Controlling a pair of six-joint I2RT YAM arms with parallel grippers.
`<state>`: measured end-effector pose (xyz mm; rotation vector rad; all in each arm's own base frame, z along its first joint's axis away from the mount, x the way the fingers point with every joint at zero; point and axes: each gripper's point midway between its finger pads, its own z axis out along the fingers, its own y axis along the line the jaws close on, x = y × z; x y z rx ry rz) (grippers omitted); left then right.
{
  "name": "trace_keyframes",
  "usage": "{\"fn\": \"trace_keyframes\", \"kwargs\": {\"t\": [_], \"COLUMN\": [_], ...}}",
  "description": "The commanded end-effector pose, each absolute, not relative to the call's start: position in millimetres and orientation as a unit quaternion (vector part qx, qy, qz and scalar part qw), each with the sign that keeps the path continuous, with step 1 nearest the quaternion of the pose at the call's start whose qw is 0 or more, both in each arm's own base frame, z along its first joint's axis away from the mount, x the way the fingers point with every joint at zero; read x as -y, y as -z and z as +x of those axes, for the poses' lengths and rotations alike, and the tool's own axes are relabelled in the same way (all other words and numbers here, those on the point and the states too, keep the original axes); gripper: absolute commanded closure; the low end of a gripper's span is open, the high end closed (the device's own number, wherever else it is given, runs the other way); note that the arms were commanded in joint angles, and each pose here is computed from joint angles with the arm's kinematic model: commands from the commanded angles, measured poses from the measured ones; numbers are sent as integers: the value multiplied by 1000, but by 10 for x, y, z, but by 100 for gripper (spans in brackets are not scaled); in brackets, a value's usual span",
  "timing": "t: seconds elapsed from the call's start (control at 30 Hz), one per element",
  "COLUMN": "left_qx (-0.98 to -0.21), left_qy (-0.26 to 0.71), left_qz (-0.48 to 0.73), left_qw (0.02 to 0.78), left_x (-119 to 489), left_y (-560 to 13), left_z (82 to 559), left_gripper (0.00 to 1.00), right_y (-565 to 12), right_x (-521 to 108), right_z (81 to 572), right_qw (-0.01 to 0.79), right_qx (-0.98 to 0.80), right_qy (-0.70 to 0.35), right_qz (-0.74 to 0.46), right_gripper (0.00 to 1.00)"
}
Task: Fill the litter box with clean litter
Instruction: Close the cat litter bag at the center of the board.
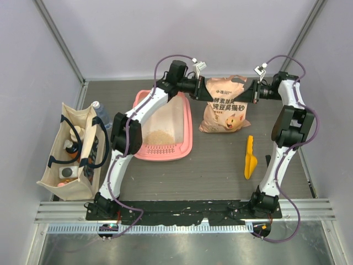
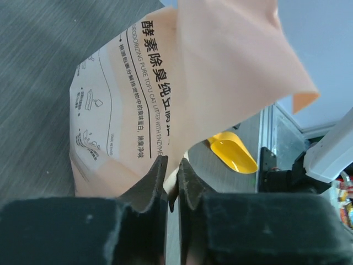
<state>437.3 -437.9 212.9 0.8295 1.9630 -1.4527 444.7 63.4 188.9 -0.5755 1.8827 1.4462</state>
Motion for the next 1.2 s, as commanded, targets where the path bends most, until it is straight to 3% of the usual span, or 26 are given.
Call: {"fn": "trace_keyframes", "kwargs": {"t": [0.0, 0.4, 0.67, 0.9, 1.07, 1.17], "left_qx": [-729, -777, -780, -778, -801, -807], "left_qy": [548, 572, 579, 579, 577, 570], "left_qz": [299, 215, 175, 163, 100, 91], "left_qw": [280, 151, 161, 182, 127, 128], "left_x": [4278, 3920, 3881, 3984, 3946, 3969], "left_y": [-2273, -2161, -2236, -2276, -2045, -2001], "left_z": [4448, 4269, 4419, 4602, 4592, 4602], "left_gripper": [97, 100, 100, 100, 100, 94], "right_y": [-2392, -2468, -2617, -2678, -2571, -2613], "right_x": [-615, -592, -408, -372, -305, -319], "right_z": [4364, 4129, 4216, 4258, 4239, 4235], "right_qw": [264, 109, 185, 156, 144, 142], "right_qx": [-714, -710, -716, -710, -705, -705], "right_qy": [-643, -688, -671, -680, -684, -685], "right_qz": [-81, 106, 55, 93, 120, 120], "right_gripper": [98, 99, 98, 98, 99, 99]}}
